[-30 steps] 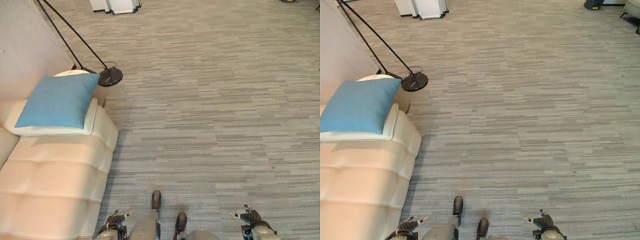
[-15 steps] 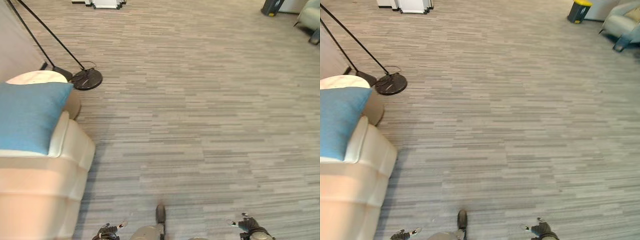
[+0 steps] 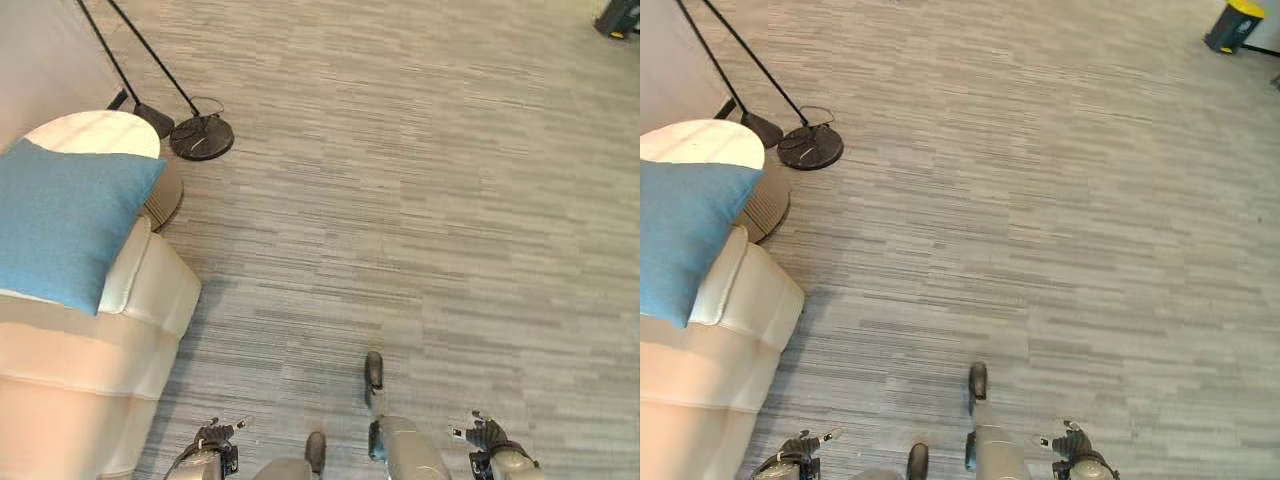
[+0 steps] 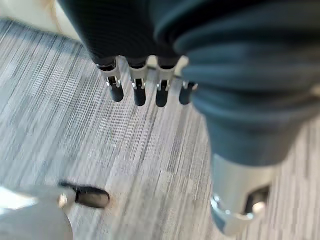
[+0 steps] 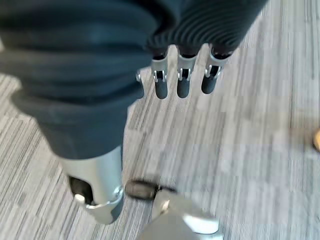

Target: Pick up all the scattered cushions and arrange them neatly on the sofa.

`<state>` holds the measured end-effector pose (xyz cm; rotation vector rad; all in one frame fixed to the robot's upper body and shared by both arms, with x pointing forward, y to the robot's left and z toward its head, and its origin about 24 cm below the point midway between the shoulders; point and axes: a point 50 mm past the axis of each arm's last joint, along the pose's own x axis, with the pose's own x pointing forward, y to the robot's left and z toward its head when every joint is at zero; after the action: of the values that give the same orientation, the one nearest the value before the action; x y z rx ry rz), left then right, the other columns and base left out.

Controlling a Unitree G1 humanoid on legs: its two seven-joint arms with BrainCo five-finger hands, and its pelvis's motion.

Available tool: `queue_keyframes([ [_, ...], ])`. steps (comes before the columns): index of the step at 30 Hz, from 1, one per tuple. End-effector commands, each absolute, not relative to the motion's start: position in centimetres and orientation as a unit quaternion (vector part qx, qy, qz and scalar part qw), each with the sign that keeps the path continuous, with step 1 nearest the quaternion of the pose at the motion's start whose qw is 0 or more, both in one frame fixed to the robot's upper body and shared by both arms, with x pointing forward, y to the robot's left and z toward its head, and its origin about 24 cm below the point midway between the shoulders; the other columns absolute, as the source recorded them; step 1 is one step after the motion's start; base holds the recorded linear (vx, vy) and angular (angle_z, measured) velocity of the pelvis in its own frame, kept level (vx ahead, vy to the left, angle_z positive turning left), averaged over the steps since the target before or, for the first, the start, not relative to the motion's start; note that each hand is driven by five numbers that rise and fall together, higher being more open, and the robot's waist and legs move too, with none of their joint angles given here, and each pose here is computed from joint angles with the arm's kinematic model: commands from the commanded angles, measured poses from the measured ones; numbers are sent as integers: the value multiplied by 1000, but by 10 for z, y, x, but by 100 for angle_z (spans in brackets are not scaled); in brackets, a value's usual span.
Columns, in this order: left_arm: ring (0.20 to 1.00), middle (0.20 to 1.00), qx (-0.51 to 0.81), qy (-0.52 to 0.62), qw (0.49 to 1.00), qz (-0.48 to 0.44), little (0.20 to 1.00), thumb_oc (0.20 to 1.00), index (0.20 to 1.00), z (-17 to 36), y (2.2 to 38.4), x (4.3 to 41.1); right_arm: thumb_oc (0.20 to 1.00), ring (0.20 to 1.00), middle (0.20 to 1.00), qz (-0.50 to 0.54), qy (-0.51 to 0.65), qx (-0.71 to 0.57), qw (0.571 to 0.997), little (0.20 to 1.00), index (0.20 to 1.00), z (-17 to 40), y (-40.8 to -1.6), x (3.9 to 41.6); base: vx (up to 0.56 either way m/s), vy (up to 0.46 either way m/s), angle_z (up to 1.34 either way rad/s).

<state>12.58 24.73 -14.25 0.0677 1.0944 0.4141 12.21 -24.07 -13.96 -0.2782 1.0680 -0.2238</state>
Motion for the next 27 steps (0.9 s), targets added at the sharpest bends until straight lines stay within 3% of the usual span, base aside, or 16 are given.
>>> queue_keyframes([
  [1, 1000, 1000, 45, 513, 838, 180, 1000, 1000, 1000, -143, 244, 125, 1000, 1000, 1000, -135, 488, -151, 849, 1000, 1000, -128, -267, 131, 832, -424, 100],
  [15, 1000, 1000, 37, 518, 842, 148, 1000, 1000, 1000, -146, 230, 126, 1000, 1000, 1000, -128, 515, -167, 831, 1000, 1000, -133, -274, 117, 251, -161, 102],
  [23, 1000, 1000, 27, 556, 809, 189, 1000, 1000, 1000, -153, 243, 95, 1000, 1000, 1000, -43, 488, -209, 846, 1000, 1000, -132, -243, 142, 486, 129, 78],
  [27, 1000, 1000, 31, 556, 807, 197, 1000, 1000, 1000, -152, 246, 99, 1000, 1000, 1000, -27, 477, -205, 854, 1000, 1000, -132, -233, 147, 377, 226, 35],
])
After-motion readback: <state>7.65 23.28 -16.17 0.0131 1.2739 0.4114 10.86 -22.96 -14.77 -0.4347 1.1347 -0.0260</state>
